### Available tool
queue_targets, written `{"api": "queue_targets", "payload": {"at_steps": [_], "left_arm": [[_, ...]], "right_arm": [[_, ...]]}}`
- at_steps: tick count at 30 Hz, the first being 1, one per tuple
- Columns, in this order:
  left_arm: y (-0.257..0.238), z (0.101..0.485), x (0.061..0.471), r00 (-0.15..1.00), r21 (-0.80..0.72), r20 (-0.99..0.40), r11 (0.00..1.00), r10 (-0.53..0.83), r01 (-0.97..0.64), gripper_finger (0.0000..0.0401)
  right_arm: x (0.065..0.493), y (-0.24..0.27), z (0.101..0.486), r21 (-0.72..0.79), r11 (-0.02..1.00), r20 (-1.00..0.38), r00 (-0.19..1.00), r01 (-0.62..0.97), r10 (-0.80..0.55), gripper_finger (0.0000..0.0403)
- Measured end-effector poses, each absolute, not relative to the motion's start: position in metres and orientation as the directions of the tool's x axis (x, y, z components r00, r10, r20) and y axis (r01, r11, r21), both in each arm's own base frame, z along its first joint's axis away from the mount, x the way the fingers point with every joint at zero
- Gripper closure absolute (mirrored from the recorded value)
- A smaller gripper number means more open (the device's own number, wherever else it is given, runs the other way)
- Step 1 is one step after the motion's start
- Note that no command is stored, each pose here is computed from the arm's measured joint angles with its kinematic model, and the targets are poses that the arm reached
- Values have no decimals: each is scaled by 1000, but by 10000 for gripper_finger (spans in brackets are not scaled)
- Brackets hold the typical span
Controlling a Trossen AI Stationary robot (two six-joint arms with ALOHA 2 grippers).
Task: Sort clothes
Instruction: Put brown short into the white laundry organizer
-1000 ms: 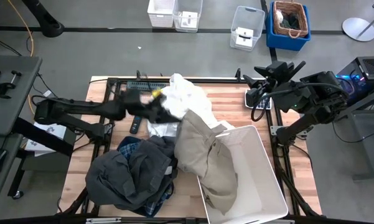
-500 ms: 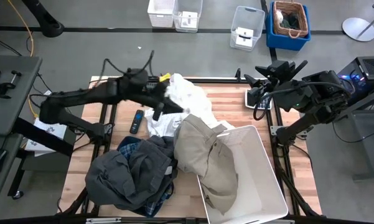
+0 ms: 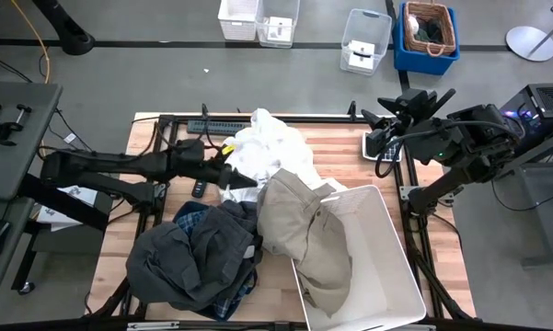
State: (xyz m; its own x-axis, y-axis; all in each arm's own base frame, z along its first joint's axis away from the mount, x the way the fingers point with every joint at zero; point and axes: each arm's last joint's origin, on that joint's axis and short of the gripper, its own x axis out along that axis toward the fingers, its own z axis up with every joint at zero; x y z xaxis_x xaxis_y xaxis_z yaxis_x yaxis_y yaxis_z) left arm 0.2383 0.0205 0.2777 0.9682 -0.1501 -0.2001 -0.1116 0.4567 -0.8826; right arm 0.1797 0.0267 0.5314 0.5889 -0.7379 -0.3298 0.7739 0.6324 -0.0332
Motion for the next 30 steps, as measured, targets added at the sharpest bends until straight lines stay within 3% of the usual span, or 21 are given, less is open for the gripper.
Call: {"api": "queue_targets", "payload": {"at_steps": [4,7,17,30], "left_arm": [[21,259,245,969,-945,-127,322,-214,-53,180],[17,249,254,954,-955,-127,294,-270,-44,160],[20,221,277,949,-949,-156,307,-274,-68,146],[56,230,261,964,-921,-179,377,-198,-94,146]], "right_arm": [[180,27,531,-29,632,-330,589,775,-738,181],[180,27,531,-28,633,-331,590,774,-736,181],[180,27,531,-24,635,-334,592,772,-733,181],[180,27,531,-19,645,-345,601,764,-721,181]]}}
